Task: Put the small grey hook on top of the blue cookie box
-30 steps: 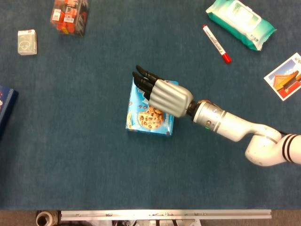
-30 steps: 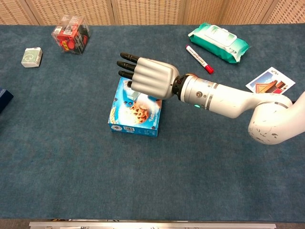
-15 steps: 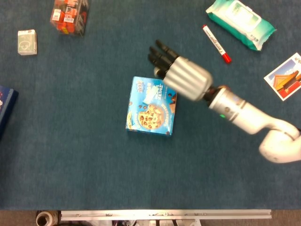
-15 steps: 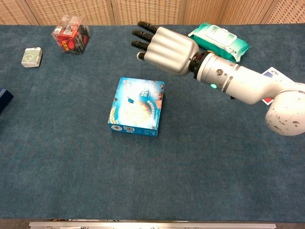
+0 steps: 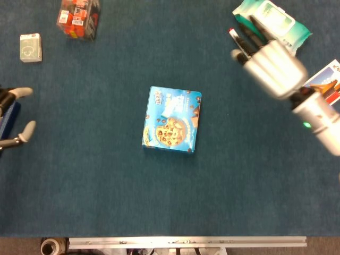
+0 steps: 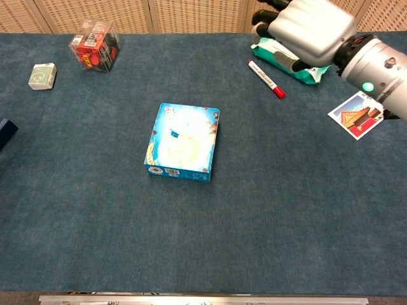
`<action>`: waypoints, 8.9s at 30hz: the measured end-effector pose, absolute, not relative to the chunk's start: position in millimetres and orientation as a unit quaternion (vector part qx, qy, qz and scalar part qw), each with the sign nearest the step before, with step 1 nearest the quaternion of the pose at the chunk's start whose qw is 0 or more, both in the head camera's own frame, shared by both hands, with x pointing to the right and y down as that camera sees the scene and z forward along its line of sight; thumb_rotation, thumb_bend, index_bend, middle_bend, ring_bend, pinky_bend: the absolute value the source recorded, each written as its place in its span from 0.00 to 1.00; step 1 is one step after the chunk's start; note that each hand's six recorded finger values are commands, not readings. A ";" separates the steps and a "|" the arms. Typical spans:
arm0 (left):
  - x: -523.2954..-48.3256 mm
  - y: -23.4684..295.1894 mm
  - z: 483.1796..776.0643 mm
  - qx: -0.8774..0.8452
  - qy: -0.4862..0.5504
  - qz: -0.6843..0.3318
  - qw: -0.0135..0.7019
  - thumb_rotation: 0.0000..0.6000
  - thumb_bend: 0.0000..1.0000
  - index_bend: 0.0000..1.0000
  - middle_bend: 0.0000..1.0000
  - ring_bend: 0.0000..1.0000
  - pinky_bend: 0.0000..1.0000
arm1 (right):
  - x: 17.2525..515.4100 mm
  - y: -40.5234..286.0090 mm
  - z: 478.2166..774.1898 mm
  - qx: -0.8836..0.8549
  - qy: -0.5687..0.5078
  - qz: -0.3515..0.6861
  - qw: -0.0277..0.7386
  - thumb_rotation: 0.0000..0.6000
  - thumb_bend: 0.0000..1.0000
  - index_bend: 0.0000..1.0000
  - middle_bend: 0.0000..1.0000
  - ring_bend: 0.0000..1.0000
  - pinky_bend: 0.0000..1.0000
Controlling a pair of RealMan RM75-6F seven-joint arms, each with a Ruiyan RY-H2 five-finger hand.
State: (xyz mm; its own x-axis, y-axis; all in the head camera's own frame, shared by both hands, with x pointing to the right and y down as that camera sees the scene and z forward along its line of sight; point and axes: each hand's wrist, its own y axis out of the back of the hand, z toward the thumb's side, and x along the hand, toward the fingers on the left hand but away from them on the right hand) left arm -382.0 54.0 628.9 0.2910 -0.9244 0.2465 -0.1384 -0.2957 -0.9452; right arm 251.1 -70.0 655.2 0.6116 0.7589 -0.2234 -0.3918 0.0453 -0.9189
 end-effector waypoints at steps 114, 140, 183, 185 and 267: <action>-139.5 11.8 726.3 -0.753 0.055 -0.410 0.512 0.61 0.88 0.22 1.00 1.00 1.00 | 375.0 -48.6 648.8 -0.596 -0.296 0.507 0.548 1.00 0.43 0.35 0.35 0.19 0.22; -146.1 20.3 729.4 -0.758 0.062 -0.407 0.506 0.60 0.88 0.22 1.00 1.00 1.00 | 376.1 -50.9 647.6 -0.592 -0.300 0.509 0.549 1.00 0.43 0.35 0.35 0.20 0.22; -141.6 30.0 727.8 -0.760 0.058 -0.401 0.509 0.60 0.88 0.22 1.00 1.00 1.00 | 382.5 -49.9 643.8 -0.590 -0.307 0.509 0.547 1.00 0.43 0.35 0.35 0.20 0.22; -142.4 30.5 725.8 -0.760 0.060 -0.400 0.509 0.60 0.88 0.22 1.00 1.00 1.00 | 382.9 -50.0 643.5 -0.589 -0.308 0.509 0.546 1.00 0.43 0.35 0.35 0.20 0.22; -136.7 23.7 730.0 -0.760 0.061 -0.405 0.505 0.58 0.88 0.23 1.00 1.00 1.00 | 395.4 -50.8 645.1 -0.584 -0.317 0.519 0.538 1.00 0.43 0.35 0.35 0.21 0.22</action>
